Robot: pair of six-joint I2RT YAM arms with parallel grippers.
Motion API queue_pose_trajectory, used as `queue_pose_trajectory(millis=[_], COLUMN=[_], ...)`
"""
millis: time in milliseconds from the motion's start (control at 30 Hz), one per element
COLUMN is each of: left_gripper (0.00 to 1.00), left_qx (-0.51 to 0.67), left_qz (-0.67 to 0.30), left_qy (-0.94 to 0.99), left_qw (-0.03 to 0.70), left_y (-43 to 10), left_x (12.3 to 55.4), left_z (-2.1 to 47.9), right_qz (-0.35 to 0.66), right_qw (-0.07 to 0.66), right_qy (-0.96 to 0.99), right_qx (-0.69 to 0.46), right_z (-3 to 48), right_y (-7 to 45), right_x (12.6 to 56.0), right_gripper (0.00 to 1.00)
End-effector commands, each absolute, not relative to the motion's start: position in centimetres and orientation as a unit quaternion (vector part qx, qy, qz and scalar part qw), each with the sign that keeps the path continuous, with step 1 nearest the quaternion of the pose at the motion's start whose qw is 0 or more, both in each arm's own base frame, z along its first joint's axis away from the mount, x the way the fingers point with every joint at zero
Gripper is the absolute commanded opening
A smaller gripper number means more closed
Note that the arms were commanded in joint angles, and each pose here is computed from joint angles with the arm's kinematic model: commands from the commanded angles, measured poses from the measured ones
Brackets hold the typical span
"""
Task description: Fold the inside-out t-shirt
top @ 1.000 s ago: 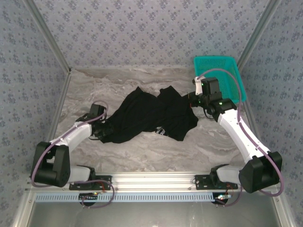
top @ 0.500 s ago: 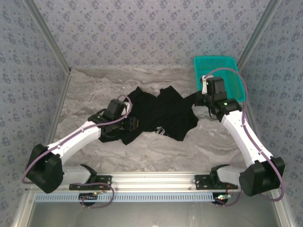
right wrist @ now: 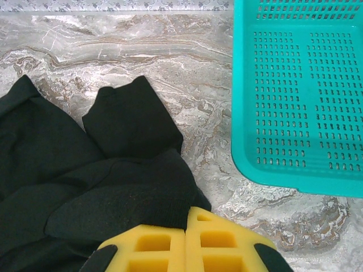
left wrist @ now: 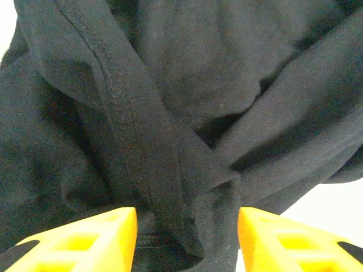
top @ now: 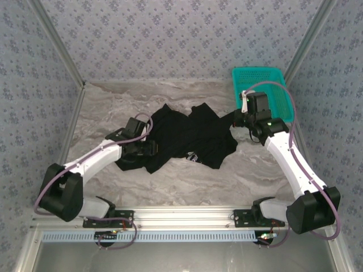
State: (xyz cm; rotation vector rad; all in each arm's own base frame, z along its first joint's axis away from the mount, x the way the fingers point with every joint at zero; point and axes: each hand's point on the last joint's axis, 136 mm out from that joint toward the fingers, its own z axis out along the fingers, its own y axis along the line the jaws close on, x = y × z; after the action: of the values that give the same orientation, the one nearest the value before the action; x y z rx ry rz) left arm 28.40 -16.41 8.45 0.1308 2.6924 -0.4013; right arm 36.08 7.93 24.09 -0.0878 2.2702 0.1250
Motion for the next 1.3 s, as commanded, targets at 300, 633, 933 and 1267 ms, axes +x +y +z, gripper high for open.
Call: queue_pose_trajectory(millis=[300,633,933,1267], left_gripper=[0.24,0.0,0.0,0.0], left_qx=[0.046,-0.012,-0.101,-0.097], left_qz=[-0.138,-0.193,-0.2,-0.173], left_qy=[0.973,0.943,0.752,0.629], left_qw=[0.179,0.272,0.619,0.752], left_y=[-16.6,-14.8,-6.6,-2.0], left_x=[28.0,30.3,28.4,19.5], left_z=[7.0,14.9,42.1,58.9], right_qz=[0.062,0.05,-0.013,-0.002], right_qw=[0.421,0.501,0.696,0.789], right_qy=[0.904,0.864,0.718,0.614], right_qx=[-0.034,-0.023,-0.005,-0.005], right_z=[24.8,31.4,52.1,64.8], right_y=[8.2,7.1,2.5,0.6], right_x=[35.5,36.6,30.1,19.3], right_gripper=[0.0,0.0,0.0,0.0])
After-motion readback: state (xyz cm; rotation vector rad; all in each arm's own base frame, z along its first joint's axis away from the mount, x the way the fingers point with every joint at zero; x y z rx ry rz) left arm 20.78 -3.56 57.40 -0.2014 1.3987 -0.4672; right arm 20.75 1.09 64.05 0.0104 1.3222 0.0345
